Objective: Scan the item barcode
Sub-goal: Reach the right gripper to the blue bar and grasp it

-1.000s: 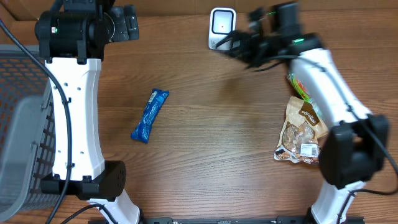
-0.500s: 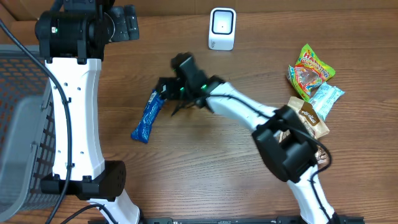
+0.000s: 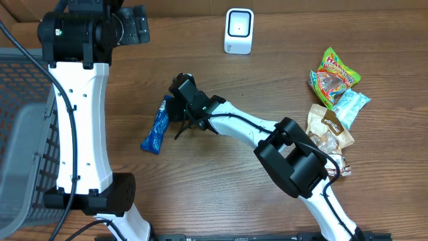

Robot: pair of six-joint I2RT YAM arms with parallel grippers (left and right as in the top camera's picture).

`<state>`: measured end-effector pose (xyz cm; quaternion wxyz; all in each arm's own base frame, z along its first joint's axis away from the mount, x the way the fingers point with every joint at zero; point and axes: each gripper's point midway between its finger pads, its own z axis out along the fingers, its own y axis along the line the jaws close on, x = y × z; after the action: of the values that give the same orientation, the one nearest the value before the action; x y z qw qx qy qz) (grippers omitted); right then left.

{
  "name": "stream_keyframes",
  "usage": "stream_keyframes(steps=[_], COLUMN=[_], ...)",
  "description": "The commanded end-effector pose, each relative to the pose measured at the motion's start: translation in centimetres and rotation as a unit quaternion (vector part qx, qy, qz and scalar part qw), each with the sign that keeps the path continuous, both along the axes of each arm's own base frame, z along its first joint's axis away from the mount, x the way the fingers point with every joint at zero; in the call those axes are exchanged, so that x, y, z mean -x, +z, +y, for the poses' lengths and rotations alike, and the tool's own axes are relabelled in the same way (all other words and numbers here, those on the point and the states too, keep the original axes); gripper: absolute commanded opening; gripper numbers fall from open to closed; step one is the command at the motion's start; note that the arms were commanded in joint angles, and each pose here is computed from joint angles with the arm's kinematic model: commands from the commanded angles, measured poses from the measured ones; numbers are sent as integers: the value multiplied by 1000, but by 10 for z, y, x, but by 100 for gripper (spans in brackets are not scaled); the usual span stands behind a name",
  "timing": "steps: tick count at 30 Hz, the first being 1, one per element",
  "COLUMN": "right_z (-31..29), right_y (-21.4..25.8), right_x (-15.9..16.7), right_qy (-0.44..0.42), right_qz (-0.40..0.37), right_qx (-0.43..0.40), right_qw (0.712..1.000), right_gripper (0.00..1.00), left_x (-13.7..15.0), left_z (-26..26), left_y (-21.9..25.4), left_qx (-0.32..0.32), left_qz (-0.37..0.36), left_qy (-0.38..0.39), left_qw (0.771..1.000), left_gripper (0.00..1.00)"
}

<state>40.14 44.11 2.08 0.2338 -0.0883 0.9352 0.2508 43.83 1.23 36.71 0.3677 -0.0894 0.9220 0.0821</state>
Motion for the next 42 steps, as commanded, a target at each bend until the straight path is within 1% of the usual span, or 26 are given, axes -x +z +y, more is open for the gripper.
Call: stream_keyframes(steps=[1,7,11,13,14,15,16,18,19,21,23,24,25,27,30,33,39,41,42], right_z=[-7,-27,-52,-44,-40,-34,-30,-22,-18,-9,2,7,10,14,22,24,26,15,-1], right_y=[-12,-25,-30,-17,-9,3,13,26,30,33,30,27,22,8,-6,-9,-17,-24,-33], right_x=[1,9,8,13,16,19,20,23,25,29,37,42,47,58,78,81,65,52,41], right_qy=[-7,-19,-55,-26,-10,10,25,44,47,50,56,54,48,15,0,-4,-17,-43,-72], right_qz=[8,46,101,156,179,204,219,240,246,246,235,227,222,230,252,257,227,208,189], right_qx=[27,61,69,17,-12,-46,-70,-108,-119,-128,-118,-106,-92,-63,-45,-46,-49,-29,2], right_qw=[1000,997,991,987,984,978,973,964,961,959,963,966,969,971,967,965,973,977,979], right_gripper=[56,54,54,54,50,45,43,43,45,51,56,60,61,66,66,66,63,61,60], left_x=[-1,-1,-1,-1,-1,-1,-1,-1,-1,-1,-1,-1,-1,-1,-1,-1,-1,-1,-1], left_z=[1,1,1,1,1,1,1,1,1,1,1,1,1,1,1,1,1,1,1], left_y=[0,0,0,0,0,0,0,0,0,0,0,0,0,0,0,0,0,0,0], left_qx=[-1,-1,-1,-1,-1,-1,-1,-1,-1,-1,-1,-1,-1,-1,-1,-1,-1,-1,-1], left_qz=[-1,-1,-1,-1,-1,-1,-1,-1,-1,-1,-1,-1,-1,-1,-1,-1,-1,-1,-1], left_qy=[5,5,5,5,5,5,5,5,5,5,5,5,5,5,5,5,5,5,5], left_qw=[1000,1000,1000,1000,1000,1000,1000,1000,1000,1000,1000,1000,1000,1000,1000,1000,1000,1000,1000], left_gripper=[100,100,100,100,100,100,100,100,100,100,100,100,100,100,100,100,100,100,100])
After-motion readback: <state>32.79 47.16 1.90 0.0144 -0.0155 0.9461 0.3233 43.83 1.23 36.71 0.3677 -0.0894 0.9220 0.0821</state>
